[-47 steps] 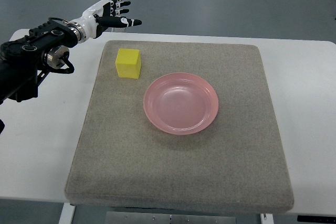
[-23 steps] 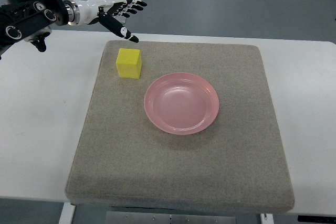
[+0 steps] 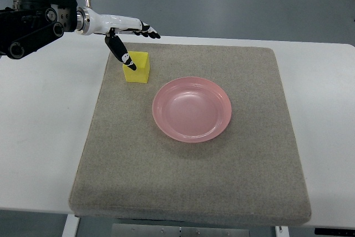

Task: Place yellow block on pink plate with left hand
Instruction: 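Close the left hand fingers around the yellow cube and lift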

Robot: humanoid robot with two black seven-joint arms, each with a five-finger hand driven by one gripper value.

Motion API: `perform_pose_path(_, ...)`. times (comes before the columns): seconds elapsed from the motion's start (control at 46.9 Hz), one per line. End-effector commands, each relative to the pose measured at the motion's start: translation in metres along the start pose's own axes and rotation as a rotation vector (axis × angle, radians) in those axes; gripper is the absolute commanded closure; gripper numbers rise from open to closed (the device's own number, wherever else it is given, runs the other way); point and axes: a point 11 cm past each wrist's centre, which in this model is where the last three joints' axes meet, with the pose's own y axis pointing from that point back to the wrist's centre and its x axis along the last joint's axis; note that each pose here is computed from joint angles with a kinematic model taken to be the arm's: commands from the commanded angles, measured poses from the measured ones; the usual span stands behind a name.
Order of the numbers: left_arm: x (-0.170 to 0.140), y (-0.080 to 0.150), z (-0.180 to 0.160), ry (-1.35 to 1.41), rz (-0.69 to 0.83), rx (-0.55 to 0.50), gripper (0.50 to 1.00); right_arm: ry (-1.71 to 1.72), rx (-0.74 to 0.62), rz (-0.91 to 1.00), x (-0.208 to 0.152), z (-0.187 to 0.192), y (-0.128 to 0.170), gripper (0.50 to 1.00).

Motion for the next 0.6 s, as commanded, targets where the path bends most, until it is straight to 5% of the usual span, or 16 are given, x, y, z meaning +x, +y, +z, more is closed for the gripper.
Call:
perform_pose_path(0.0, -0.001, 0.0, -0.004, -0.038, 0.0, 0.023, 0.555, 0.0, -0.001, 0.0, 0.0, 0.0, 0.0, 0.576)
perform_pose_path(0.576, -0.025, -0.021, -0.024, 0.025, 0.038, 0.067, 0.557, 0.0, 0.001, 0.0, 0.0, 0.0, 0.0, 0.576)
